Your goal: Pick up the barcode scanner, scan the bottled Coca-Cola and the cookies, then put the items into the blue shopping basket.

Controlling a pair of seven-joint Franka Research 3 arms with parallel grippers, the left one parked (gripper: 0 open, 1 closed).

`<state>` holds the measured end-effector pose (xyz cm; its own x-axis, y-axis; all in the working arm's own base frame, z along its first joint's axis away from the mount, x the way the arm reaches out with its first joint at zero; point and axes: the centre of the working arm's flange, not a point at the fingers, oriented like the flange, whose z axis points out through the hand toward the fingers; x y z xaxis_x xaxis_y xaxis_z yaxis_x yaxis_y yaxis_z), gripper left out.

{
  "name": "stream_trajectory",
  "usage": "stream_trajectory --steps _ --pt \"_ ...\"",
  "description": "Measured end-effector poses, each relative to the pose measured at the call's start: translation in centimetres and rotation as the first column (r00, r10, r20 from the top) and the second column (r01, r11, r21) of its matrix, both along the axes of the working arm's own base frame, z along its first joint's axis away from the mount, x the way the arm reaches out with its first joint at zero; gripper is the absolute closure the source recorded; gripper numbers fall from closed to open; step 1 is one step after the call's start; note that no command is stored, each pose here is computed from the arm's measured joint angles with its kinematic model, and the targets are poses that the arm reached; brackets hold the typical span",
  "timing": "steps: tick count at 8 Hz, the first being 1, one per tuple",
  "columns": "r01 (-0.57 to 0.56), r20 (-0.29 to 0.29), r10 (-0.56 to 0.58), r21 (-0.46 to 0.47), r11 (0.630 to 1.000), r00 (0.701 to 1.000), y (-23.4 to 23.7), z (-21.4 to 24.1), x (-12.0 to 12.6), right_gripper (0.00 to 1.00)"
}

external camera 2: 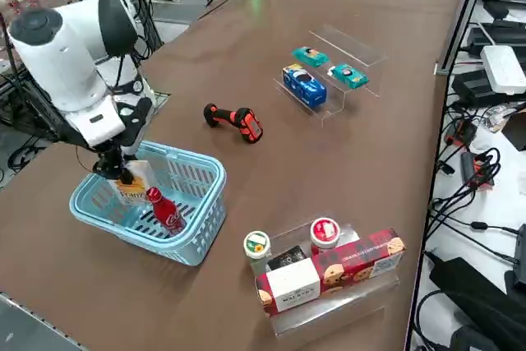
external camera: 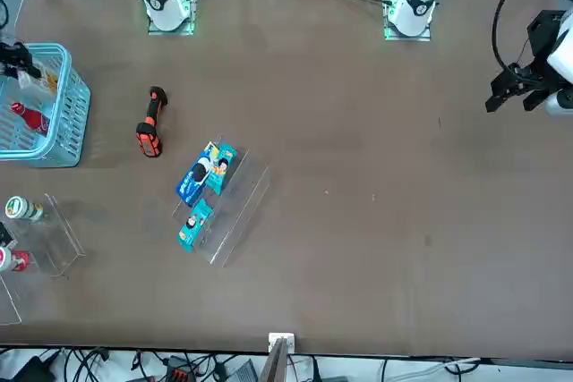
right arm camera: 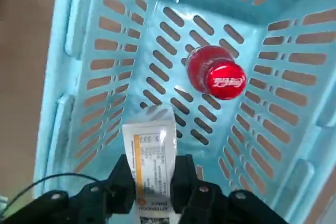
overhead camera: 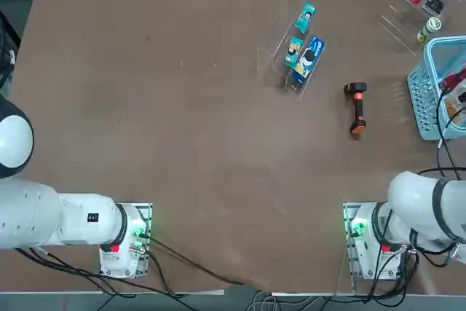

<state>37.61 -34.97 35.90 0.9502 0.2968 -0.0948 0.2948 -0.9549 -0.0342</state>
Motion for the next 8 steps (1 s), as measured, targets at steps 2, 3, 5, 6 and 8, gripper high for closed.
stream_trajectory --steps 2,3,5,6,8 --pt "-0.006 -0.003 0.006 -0.001 1.0 1.0 -0.1 -1.3 0.5 0.51" --pt "-0.005 0.004 0.005 -0.002 1.0 1.0 0.0 -1.0 0.7 0.32" --pt "0.008 0.008 -0.009 0.03 1.0 1.0 0.3 0.7 1.2 0.0" --pt "-0.007 -0.008 0.007 0.054 0.999 1.0 1.1 3.0 2.3 0.0" --pt "-0.039 -0.009 0.039 0.056 0.998 0.999 5.2 11.6 6.7 0.0"
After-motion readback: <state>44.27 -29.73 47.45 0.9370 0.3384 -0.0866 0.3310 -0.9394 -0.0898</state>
